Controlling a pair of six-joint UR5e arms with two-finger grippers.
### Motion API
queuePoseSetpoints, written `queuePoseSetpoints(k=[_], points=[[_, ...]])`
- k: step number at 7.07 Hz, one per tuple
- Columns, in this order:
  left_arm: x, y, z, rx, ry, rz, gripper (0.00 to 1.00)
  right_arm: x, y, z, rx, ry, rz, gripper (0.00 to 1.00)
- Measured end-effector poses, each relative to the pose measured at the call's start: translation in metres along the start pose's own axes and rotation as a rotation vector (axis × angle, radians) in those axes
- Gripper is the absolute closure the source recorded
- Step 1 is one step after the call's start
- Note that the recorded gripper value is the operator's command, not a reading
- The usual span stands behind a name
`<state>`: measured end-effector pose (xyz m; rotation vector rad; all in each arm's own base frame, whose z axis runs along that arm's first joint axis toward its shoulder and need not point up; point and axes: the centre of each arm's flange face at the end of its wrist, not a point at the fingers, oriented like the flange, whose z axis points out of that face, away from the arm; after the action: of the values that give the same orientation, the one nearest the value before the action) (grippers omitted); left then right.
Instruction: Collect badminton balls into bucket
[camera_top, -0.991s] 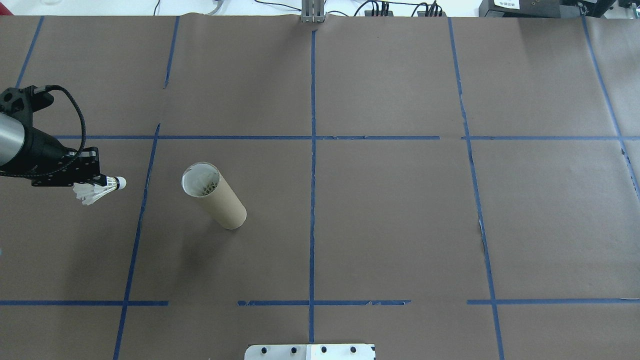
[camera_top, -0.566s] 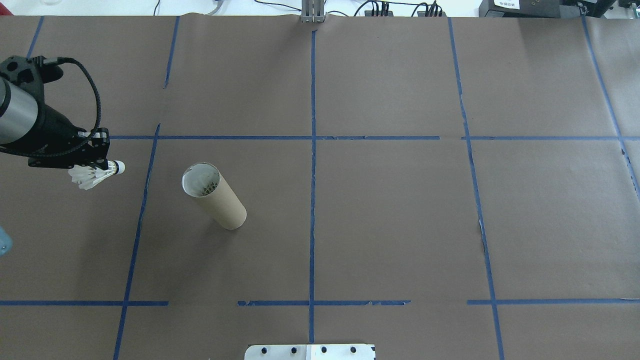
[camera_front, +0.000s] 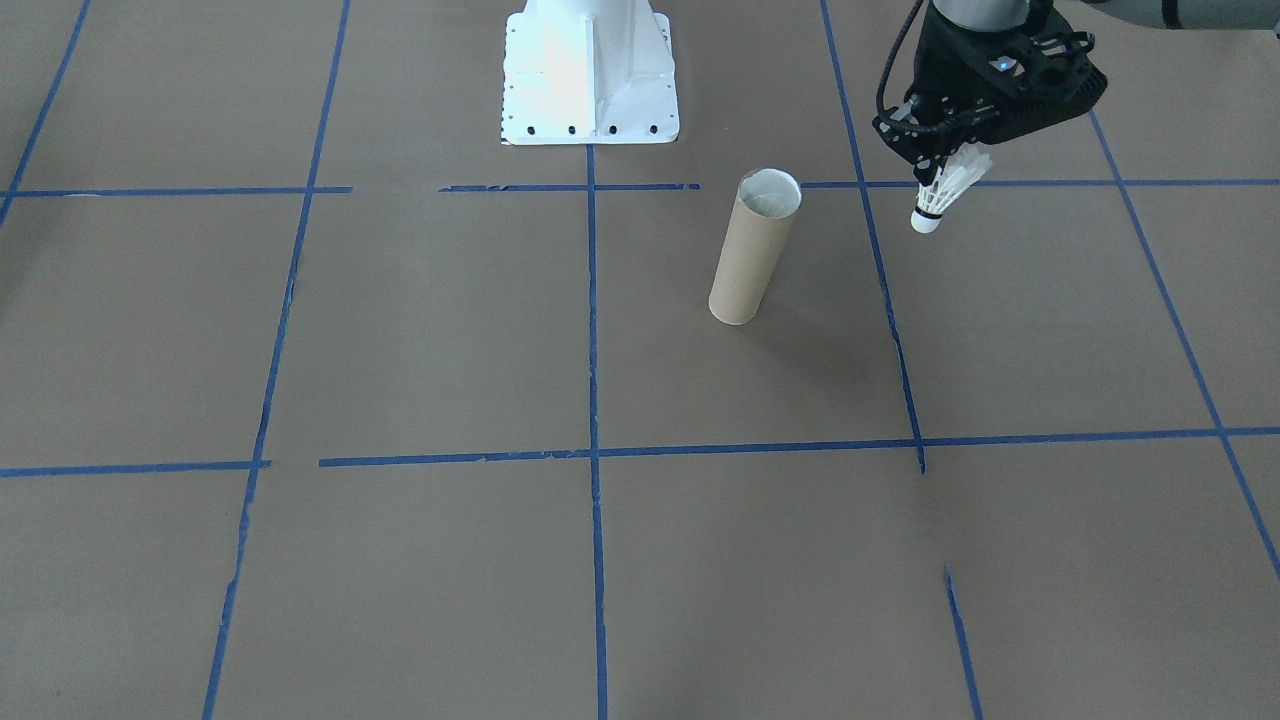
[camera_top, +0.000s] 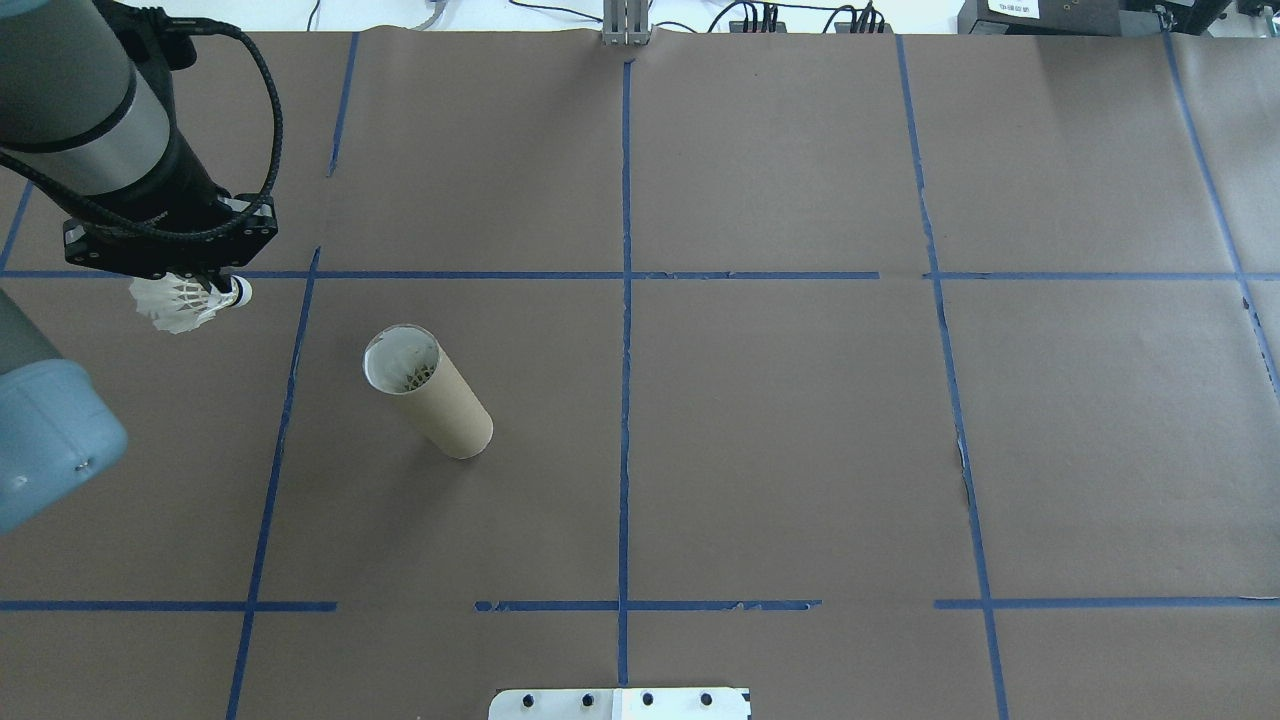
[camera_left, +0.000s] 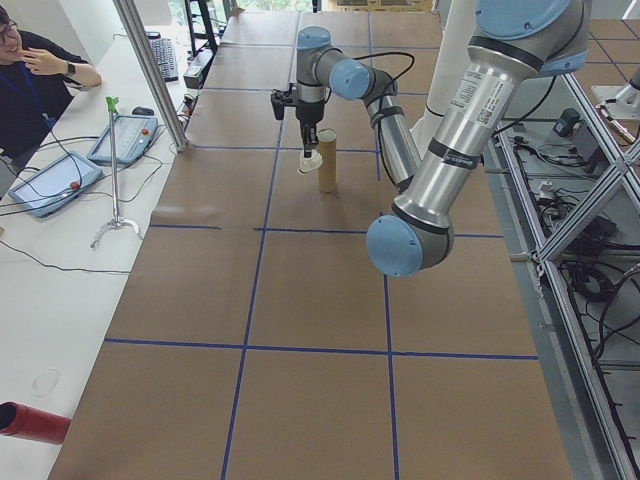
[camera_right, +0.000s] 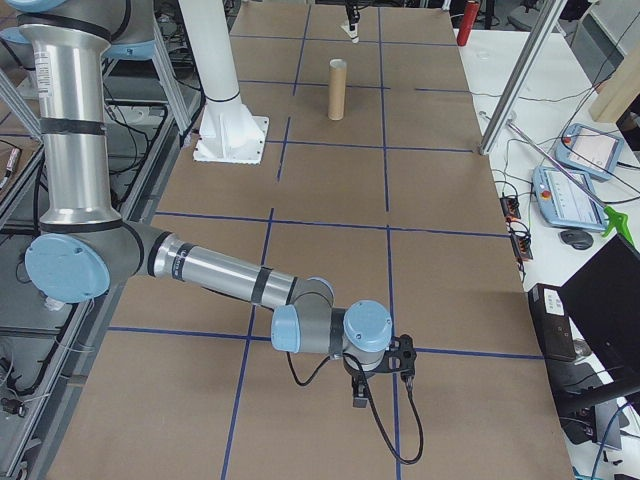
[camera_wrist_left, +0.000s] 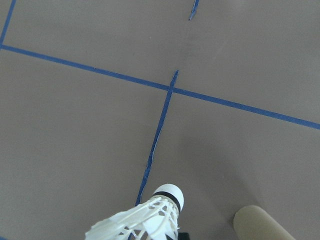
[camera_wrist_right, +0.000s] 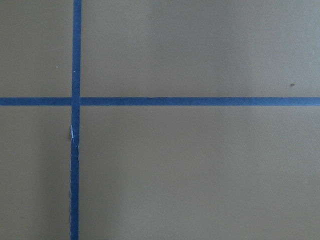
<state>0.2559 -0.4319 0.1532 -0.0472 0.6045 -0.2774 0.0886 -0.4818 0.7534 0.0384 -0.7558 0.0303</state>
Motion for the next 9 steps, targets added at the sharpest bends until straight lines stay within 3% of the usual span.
queuePoseSetpoints(k=[3,6,9], points=[[0.065,0.025,-0.032,-0.036,-0.063,0.038,1.0,0.0,0.0,0.0,0.0,0.0,0.001,0.0],[0.128,0.031,-0.024,-0.078,-0.128,0.055,1.0,0.0,0.0,0.0,0.0,0.0,0.001,0.0],[0.153,0.037,-0.001,-0.112,-0.176,0.07,1.0,0.0,0.0,0.0,0.0,0.0,0.001,0.0]])
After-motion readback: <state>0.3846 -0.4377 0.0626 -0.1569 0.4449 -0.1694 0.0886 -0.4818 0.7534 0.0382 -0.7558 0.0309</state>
